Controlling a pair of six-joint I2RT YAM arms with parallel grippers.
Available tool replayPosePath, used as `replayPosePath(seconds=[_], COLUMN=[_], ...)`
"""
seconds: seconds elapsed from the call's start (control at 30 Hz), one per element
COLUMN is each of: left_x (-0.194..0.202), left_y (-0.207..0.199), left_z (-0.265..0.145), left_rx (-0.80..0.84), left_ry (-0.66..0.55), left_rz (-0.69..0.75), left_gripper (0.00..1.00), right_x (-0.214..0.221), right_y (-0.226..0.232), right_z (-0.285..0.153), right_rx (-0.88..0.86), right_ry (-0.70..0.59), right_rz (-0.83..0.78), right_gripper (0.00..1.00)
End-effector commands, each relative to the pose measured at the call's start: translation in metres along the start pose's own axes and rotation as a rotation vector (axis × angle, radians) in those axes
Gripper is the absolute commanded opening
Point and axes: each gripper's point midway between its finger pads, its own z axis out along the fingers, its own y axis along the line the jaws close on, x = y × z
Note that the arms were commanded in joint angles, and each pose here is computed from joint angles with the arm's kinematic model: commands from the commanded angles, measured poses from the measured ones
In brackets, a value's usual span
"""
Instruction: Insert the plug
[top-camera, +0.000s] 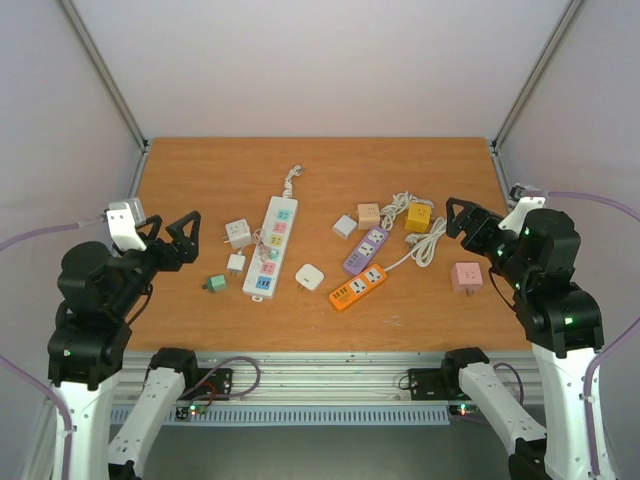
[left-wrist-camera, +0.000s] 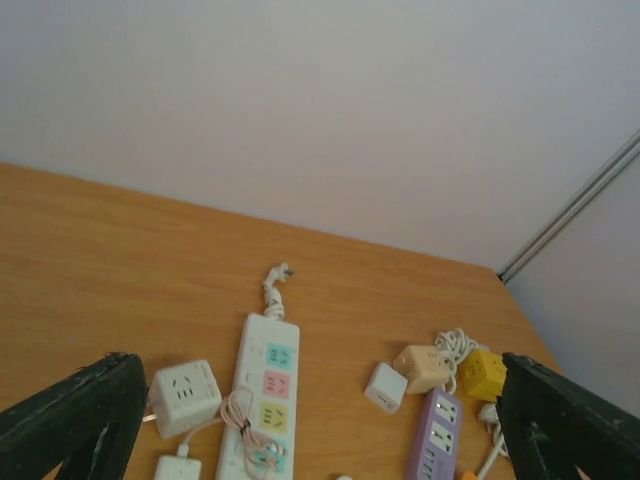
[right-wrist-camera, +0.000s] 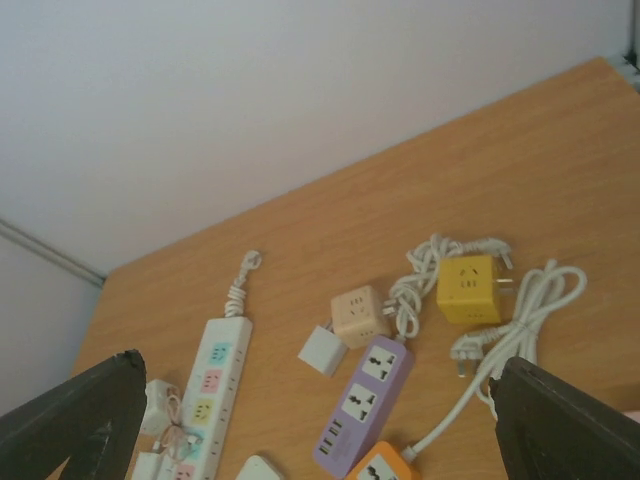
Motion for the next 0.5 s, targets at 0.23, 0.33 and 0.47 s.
replayPosePath(seconds=[0.23,0.33,0.47], left_x=[0.039,0.049,0.054], left_y=[0.000,0.002,0.005], left_z=[0.022,0.030,0.040], left_rx=[0.101,0.105,0.098], left_ry=[0.076,0.110,0.125], left_rz=[-0.076,-0.081,-0.054], left_gripper=[0.99,0.99,0.99], right_x=[0.041,0.059,0.088], right_y=[-0.049,-0.079,-0.133], right_z=[0.033,0.048,0.055], right_rx=[0.168,0.300,0.575], right_ry=[0.127,0.158,0.203], right_rz=[0.178,0.222,0.279], right_gripper=[0.98,0.98,0.98])
